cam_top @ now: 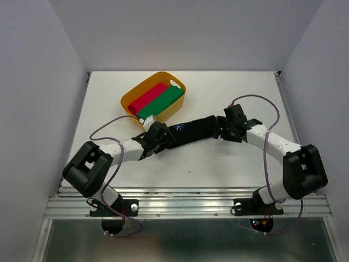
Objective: Roll the t-shirts
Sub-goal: Pick up the T-shirt from the center of the board.
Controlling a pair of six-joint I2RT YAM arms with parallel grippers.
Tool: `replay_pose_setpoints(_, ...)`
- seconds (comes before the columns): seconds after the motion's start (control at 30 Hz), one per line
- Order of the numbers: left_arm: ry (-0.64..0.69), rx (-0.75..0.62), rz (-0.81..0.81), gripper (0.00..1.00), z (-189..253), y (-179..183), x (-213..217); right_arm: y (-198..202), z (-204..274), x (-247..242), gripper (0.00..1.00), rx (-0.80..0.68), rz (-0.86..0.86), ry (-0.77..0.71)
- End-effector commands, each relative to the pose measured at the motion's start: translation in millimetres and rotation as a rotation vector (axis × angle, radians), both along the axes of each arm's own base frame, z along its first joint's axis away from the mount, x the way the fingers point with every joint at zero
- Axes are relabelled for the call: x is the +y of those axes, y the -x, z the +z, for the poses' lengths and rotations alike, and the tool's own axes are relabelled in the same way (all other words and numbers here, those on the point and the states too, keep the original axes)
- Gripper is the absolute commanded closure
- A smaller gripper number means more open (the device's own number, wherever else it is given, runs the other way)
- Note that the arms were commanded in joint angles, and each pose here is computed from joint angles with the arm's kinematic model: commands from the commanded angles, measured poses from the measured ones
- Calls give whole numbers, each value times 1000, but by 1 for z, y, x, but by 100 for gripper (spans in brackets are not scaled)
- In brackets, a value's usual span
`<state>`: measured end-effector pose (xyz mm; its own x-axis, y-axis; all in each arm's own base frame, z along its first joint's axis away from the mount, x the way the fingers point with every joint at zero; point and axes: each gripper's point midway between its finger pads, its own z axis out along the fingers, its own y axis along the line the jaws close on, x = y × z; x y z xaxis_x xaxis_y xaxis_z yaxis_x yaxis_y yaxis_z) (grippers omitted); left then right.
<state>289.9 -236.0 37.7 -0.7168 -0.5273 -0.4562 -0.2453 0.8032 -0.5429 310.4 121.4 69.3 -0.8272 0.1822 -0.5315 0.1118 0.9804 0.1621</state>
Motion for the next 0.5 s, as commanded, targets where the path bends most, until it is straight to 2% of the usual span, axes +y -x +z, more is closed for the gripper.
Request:
replay_pose_setpoints(0.0, -37, 16, 13, 25, -11, -3, 3, -2, 11, -2, 15, -33, 4, -5)
replay_pose_setpoints(0.1, -42, 18, 6, 31, -14, -5, 1, -2, 11, -2, 16, -31, 5, -3)
replay_pose_setpoints(0.17, -48, 12, 1, 40, -13, -7, 1, -3, 10, -2, 16, -30, 5, -1)
replay_pose_setpoints(0.27, -50, -5, -14, 71, -9, -8, 0, -4, 11, -1, 15, -31, 8, 0)
replay_pose_setpoints(0.3, -54, -13, -20, 86, -7, -9, 0, -4, 11, -1, 15, -30, 12, -2)
replay_pose_setpoints(0.33, -57, -17, -26, 92, -6, -9, 0, -5, 12, 0, 14, -32, 13, -6)
replay_pose_setpoints(0.4, -64, -26, -38, 100, -4, -9, 1, -7, 14, 4, 13, -31, 27, -19)
replay_pose_setpoints(0.47, -72, -32, -51, 100, 0, -9, 1, -9, 16, 6, 13, -30, 31, -35)
